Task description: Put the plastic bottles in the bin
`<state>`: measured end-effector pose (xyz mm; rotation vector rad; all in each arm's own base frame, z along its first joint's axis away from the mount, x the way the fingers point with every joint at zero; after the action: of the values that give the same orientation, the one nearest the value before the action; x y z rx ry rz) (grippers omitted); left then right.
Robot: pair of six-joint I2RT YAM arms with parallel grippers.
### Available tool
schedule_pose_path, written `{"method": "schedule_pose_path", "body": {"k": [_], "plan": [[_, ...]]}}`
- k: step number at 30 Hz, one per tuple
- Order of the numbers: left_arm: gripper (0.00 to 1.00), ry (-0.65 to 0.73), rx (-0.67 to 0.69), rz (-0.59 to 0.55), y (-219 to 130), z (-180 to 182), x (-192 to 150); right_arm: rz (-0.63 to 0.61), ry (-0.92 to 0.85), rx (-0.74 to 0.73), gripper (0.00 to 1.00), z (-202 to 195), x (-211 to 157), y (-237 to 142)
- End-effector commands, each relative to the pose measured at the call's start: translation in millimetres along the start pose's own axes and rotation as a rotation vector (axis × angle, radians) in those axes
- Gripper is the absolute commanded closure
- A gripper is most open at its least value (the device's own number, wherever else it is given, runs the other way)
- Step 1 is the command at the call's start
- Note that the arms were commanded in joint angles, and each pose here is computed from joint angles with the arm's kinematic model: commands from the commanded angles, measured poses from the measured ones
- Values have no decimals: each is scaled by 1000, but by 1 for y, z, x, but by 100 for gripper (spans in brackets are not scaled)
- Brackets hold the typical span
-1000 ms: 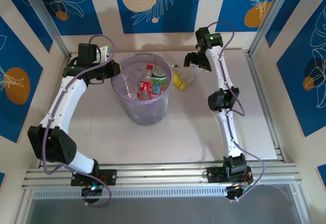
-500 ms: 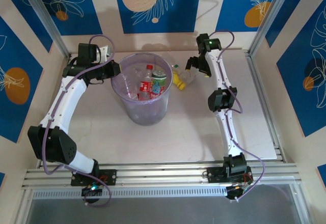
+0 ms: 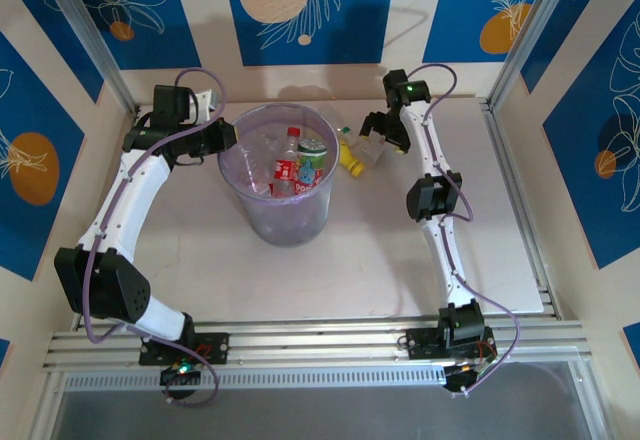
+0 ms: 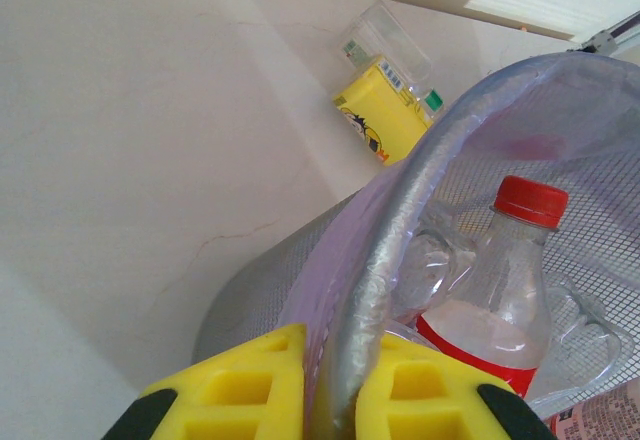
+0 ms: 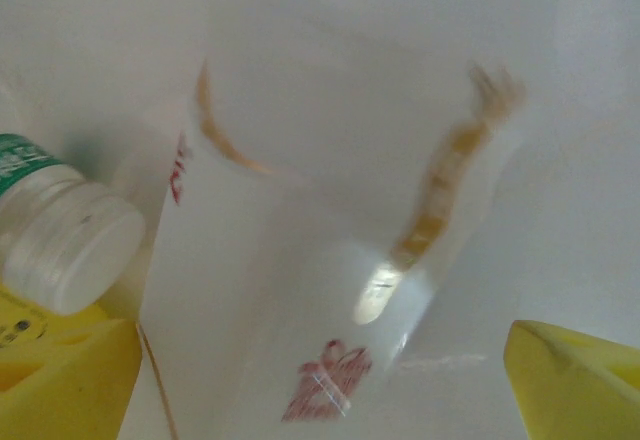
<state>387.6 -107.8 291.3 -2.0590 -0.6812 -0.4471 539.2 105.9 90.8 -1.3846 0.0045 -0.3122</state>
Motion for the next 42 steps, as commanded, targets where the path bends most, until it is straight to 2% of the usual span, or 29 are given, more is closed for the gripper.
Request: {"method": "schedule_pose_path", "body": {"k": [1,11,18,29,35,42], "plan": [[100,-26,42,107,20,10,-24,51,27,-23,9,-10,-8,20],[100,-25,46,105,20,9,-21,27,8,-38,26,-13,-4,7],[100,-24,44,105,21,9,-20,-37,-28,-41,35,-7,1,-30],[100,-29,33,110,24,7,-20,-113,-105,-62,42,5,-4,-88],[100,-26,35,103,22,8,-20,-166,-144,-41,44,16,-10,-126],[100,-30,28,106,24,8,-20,-297,-336,76,45,70,-41,-207]]}}
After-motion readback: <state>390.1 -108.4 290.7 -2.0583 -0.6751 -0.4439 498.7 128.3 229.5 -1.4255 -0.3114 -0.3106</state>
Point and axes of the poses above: each hand's point on the last joint's axis, 136 mm out from that joint toward the fingers, its own y axis out along the fingers, its own z axis along the line the jaws close on, x = y × z, the point moved 3 cm from there along -y, back along the fingers, and after that the axes turned 8 degrees about -y, right-handed, at the moved point
